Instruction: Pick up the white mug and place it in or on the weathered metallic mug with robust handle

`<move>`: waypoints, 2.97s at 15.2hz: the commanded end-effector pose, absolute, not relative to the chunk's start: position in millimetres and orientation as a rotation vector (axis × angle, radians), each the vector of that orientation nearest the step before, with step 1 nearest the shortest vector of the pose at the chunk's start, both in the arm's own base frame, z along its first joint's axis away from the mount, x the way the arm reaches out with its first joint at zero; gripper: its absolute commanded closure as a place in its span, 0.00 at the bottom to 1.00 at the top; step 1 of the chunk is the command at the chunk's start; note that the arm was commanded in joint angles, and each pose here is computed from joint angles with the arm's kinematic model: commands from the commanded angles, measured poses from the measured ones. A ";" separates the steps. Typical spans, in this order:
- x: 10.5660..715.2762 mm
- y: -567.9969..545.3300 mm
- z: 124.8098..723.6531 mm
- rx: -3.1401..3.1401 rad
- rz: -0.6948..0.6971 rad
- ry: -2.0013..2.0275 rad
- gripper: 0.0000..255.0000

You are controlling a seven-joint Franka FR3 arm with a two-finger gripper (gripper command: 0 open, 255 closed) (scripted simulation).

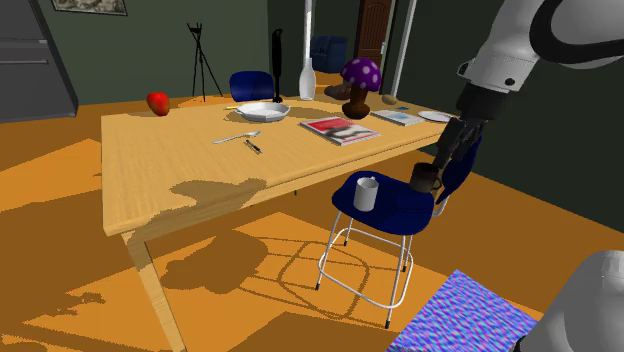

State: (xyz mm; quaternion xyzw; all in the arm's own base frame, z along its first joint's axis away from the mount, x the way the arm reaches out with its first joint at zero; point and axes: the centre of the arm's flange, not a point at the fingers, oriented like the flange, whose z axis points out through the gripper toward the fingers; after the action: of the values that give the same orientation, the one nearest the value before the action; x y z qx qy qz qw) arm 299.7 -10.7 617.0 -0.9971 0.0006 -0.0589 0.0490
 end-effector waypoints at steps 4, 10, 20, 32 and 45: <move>327.9 -16.7 591.9 -3.052 -0.192 0.008 0.00; 384.7 -30.3 542.6 -3.079 -0.219 0.022 0.00; 480.7 -57.3 463.4 -3.124 -0.264 0.045 0.00; 568.6 -86.0 382.0 -3.162 -0.304 0.065 0.00; 573.2 -87.0 358.3 -3.162 -0.304 0.065 1.00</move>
State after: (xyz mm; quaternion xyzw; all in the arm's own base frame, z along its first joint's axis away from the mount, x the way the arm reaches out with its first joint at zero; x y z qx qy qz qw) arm 573.2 -87.0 358.3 -0.9950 0.0205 -0.0956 -0.0180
